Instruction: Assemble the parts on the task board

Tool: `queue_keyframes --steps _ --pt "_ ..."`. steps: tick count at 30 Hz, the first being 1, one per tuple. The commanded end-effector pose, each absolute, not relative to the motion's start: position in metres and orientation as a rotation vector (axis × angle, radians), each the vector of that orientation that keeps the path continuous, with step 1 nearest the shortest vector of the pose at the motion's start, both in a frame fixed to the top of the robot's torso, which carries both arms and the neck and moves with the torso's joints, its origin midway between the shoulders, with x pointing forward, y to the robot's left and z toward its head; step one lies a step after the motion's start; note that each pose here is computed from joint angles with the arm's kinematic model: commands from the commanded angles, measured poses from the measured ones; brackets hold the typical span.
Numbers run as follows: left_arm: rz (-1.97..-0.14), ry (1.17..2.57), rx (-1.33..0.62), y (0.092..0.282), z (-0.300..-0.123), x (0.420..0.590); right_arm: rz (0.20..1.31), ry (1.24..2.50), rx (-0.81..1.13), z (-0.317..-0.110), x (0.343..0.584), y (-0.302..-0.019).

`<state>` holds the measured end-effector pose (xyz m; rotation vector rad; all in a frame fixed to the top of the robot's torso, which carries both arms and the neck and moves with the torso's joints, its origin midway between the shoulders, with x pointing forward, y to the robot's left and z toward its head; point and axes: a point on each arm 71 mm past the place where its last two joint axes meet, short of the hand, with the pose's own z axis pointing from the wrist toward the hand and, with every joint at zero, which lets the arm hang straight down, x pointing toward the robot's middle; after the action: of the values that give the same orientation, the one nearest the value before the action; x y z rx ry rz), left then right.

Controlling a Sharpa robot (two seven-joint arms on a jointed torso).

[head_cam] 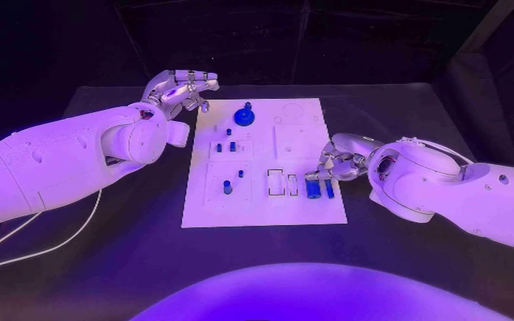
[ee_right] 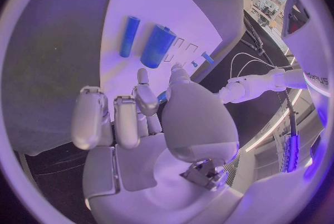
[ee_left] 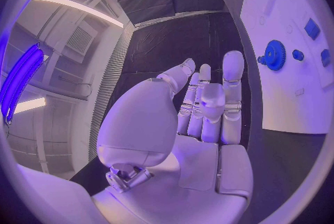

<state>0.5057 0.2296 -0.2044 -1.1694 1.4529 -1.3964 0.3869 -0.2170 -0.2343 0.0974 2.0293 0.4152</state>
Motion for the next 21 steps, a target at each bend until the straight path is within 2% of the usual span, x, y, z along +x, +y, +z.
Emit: queue_keyframes --steps 1,12,21 --pt "-1.41 1.456 -1.166 0.229 -0.204 0.505 0.316 2.026 0.048 -0.236 0.385 -0.217" --pt "-1.408 1.463 -1.168 0.23 -0.205 0.505 0.297 2.03 0.01 -0.239 0.385 -0.213" --pt "-1.408 1.466 -1.168 0.229 -0.206 0.505 0.34 2.072 -0.003 -0.249 0.383 -0.201"
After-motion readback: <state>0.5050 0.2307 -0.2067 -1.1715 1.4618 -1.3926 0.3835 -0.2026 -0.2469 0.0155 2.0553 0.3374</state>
